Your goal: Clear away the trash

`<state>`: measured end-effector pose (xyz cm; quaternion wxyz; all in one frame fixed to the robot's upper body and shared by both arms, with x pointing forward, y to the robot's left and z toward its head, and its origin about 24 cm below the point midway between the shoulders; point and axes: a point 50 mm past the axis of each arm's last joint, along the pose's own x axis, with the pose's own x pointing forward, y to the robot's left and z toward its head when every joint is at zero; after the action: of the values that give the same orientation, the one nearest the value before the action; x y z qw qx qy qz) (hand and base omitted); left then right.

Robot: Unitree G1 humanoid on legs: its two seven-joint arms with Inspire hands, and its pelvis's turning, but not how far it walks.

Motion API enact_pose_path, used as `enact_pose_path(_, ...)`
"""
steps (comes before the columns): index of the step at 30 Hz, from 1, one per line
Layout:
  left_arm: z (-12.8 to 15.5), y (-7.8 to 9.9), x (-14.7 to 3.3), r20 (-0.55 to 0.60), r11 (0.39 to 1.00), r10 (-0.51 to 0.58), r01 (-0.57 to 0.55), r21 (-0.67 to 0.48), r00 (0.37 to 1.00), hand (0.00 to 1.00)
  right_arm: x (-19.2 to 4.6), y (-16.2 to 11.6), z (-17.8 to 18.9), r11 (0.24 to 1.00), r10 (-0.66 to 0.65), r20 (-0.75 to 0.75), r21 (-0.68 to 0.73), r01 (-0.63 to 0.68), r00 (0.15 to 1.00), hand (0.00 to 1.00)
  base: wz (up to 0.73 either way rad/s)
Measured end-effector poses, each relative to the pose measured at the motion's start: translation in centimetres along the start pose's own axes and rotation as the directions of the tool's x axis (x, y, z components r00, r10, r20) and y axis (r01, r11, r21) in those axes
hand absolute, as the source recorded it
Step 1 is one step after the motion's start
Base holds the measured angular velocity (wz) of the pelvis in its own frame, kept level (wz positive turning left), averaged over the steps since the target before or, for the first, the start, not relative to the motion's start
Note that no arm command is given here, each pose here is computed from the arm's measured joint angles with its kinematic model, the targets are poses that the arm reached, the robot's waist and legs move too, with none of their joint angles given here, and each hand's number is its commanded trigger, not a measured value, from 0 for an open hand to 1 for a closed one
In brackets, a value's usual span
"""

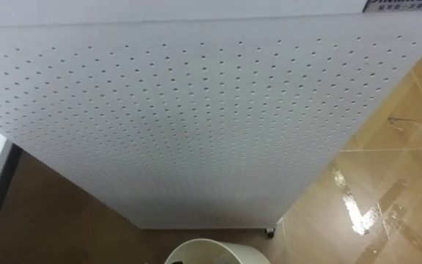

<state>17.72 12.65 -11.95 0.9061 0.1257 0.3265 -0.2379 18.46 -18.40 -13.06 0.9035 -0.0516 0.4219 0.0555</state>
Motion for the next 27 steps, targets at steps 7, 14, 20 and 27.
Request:
enact_pose_path(7, -0.4, -0.3, -0.1, -0.022, 0.999, -0.053, 0.053, -0.003, 0.998, 0.0, 0.0, -0.4, 0.0, 1.0, -0.008, 0.0, -0.006, 0.008, 1.0, 1.0, 0.0)
enact_pose_path(14, -0.5, -0.1, -0.1, -0.035, 0.999, -0.053, 0.053, 0.002, 0.998, 0.0, -0.1, -0.4, 0.0, 1.0, -0.007, -0.002, -0.017, 0.007, 1.0, 1.0, 0.0)
enact_pose_path(20, -0.6, -0.1, -0.2, -0.042, 0.999, -0.053, 0.053, 0.002, 0.998, 0.0, -0.1, -0.4, -0.1, 1.0, -0.006, -0.008, -0.021, 0.005, 1.0, 1.0, 0.0)
enact_pose_path(27, -1.9, 1.0, -0.7, -0.101, 0.999, -0.043, 0.045, 0.015, 0.994, 0.0, -0.3, -0.7, -1.7, 1.0, 0.005, -0.069, 0.025, -0.004, 0.998, 1.0, 0.0)
